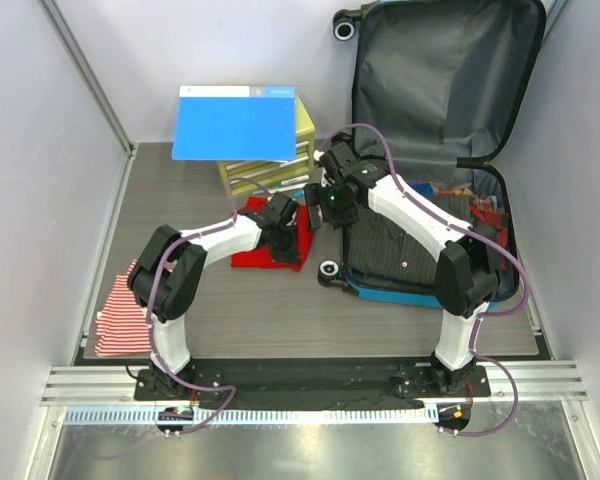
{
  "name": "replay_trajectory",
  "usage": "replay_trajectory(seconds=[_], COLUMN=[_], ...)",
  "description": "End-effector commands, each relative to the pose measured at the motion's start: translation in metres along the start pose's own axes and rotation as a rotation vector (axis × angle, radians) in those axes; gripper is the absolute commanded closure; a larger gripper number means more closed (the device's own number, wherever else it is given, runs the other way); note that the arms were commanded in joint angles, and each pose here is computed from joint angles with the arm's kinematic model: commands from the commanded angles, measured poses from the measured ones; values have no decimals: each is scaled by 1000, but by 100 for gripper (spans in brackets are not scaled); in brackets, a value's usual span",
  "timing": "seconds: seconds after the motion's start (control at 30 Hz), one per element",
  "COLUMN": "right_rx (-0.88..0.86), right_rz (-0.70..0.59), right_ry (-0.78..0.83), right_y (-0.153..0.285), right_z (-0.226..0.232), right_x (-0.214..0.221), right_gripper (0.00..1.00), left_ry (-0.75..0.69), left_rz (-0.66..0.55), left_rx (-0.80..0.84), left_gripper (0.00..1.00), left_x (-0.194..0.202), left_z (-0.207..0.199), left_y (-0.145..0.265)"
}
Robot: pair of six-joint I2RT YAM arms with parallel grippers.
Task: Pack the luggage
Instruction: Move the clothes to the center of the board.
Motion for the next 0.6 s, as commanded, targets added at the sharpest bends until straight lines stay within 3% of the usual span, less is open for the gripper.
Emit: replay_trajectory(seconds=[0.0, 0.03, 0.13, 0.23, 0.57], right_rx=[-46, -52, -69, -67, -6], right_rz=[-45, -45, -50, -47, -38], right_ry=[-20, -24, -41, -64, -110], right_y=[5, 1, -4, -11, -34], right_z=[6, 7, 8, 8, 8], right_x=[-6, -7, -10, -11, -9], right_gripper=[26, 26, 26, 26, 27], left_ry=[33, 33, 29, 23, 25], left_rz=[88, 79, 48, 22, -52], left_rx=[8, 0, -6, -23, -66], left_gripper=[77, 55, 33, 24, 20], left_x=[15, 14, 13, 11, 7], left_z=[-5, -5, -6, -5, 13], left_y=[0, 3, 17, 29, 64])
Point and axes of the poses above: each gripper's point midway between its finger pads, its own y axis back along the fingers, its own z axis along the line the jaws close on, x = y × z, the point moved 10 cm from there along y, back along the fingers, and after that the axes turned 5 degrees about y, right-handed, at the moved point
